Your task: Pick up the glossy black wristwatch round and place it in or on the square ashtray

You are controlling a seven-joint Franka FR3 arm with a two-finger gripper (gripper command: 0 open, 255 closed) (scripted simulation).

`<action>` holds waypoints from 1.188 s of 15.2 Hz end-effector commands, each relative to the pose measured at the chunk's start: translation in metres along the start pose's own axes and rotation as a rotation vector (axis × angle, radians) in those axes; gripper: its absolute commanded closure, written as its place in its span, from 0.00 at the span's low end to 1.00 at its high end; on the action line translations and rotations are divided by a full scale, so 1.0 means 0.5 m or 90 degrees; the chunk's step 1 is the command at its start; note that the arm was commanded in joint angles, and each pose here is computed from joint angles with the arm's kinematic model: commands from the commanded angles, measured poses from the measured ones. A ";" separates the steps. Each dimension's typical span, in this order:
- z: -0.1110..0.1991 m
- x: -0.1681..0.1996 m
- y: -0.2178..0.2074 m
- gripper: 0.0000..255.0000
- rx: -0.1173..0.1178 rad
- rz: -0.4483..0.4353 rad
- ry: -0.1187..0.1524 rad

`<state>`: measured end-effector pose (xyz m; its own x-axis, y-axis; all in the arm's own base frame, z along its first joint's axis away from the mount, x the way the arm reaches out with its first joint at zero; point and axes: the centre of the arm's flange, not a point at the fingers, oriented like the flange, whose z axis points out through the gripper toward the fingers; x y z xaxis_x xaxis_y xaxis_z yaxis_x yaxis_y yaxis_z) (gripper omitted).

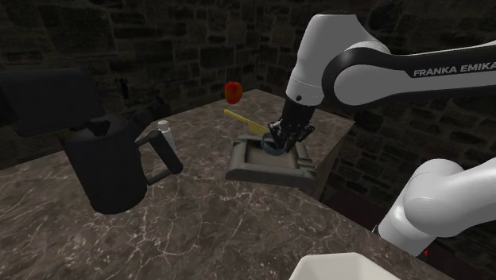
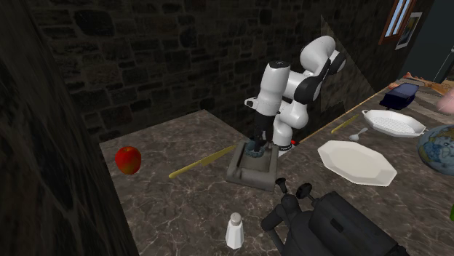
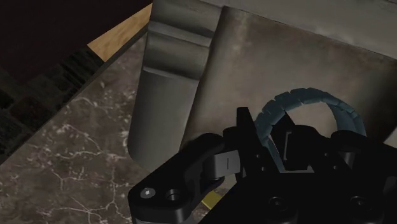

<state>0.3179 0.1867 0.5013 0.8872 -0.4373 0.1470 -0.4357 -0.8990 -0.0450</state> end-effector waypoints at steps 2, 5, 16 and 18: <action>0.000 0.000 0.000 0.00 0.000 0.000 0.000; 0.000 0.000 0.000 0.00 0.000 0.000 0.000; -0.100 0.000 0.000 0.00 0.000 0.000 0.000; -0.100 0.000 0.000 0.00 0.000 0.000 0.000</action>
<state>0.3103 0.1879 0.5507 0.8872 -0.4373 0.1471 -0.4356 -0.8990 -0.0451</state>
